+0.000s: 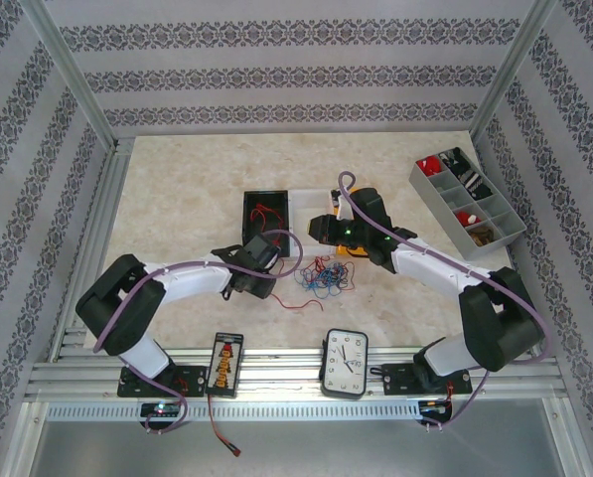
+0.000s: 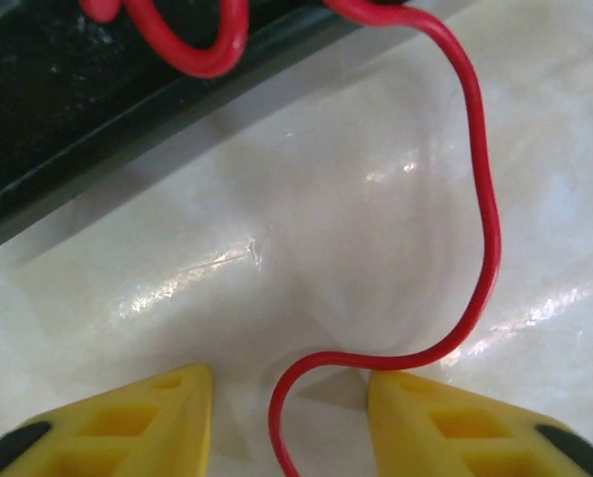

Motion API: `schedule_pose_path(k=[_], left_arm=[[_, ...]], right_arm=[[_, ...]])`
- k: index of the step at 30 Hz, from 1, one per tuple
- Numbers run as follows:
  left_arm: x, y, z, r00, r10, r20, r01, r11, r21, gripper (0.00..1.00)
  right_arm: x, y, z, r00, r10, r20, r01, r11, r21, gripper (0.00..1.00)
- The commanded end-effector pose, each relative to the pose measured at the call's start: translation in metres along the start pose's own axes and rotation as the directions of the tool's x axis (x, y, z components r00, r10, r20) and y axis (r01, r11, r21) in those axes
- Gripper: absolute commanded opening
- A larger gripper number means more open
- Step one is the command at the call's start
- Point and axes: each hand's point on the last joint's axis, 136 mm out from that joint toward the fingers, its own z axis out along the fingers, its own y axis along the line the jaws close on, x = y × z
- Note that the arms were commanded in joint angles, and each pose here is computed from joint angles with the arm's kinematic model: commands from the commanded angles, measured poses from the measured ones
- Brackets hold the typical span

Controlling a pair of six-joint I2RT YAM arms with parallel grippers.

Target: Untangle the cables

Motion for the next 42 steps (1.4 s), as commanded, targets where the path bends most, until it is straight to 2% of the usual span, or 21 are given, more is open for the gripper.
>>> schedule_pose_path(k=[1,4,6,11,18,22,25,28,34,36,38,42], left_arm=[[0.034,-0.011,0.017,0.988,0.006,-0.151,0.001,0.999,0.046,0.31],[0.033,-0.010,0.021,0.987,-0.006,-0.158,0.012,0.999,0.035,0.10],[0.028,-0.007,0.018,0.990,-0.011,-0.140,0.013,1.000,0.018,0.01],[0.004,-0.001,-0.012,1.000,-0.014,-0.018,0.014,1.000,-0.004,0.00],[-0.044,0.009,-0.090,0.972,-0.002,0.235,0.001,1.000,0.005,0.00],[-0.059,0.025,-0.119,0.958,-0.004,0.287,0.009,1.000,-0.015,0.00],[-0.071,0.046,-0.137,0.951,0.008,0.310,0.020,0.996,-0.087,0.00],[-0.089,0.075,-0.154,0.930,-0.031,0.367,0.097,0.982,-0.164,0.00],[-0.124,0.123,-0.159,0.871,-0.071,0.486,0.264,0.902,-0.341,0.00],[-0.130,0.138,-0.154,0.861,-0.081,0.503,0.325,0.847,-0.420,0.00],[-0.133,0.156,-0.152,0.850,-0.102,0.518,0.401,0.762,-0.508,0.00],[-0.141,0.168,-0.149,0.805,-0.137,0.578,0.502,0.677,-0.538,0.00]], right_arm=[[-0.007,-0.002,-0.006,0.999,-0.008,0.033,0.008,1.000,0.017,0.14],[-0.009,-0.005,-0.008,0.999,-0.007,0.042,0.006,0.999,0.033,0.14],[-0.009,-0.007,-0.010,0.999,-0.005,0.045,0.003,0.999,0.040,0.14],[-0.008,-0.011,-0.011,0.999,-0.002,0.046,0.000,0.999,0.052,0.14],[-0.009,-0.012,-0.008,0.999,0.006,0.043,-0.008,0.999,0.054,0.14],[-0.009,-0.014,-0.006,0.999,0.012,0.043,-0.014,0.998,0.054,0.15],[-0.008,-0.014,-0.006,0.999,0.014,0.042,-0.016,0.998,0.055,0.15],[-0.007,-0.015,-0.006,0.999,0.014,0.042,-0.016,0.998,0.057,0.15],[-0.011,-0.013,-0.009,0.998,0.015,0.061,-0.019,0.998,0.058,0.15],[-0.012,-0.013,-0.011,0.997,0.012,0.070,-0.016,0.998,0.061,0.15],[-0.012,-0.013,-0.014,0.997,0.012,0.075,-0.017,0.998,0.065,0.15],[-0.010,-0.014,-0.016,0.997,0.010,0.075,-0.015,0.998,0.067,0.15]])
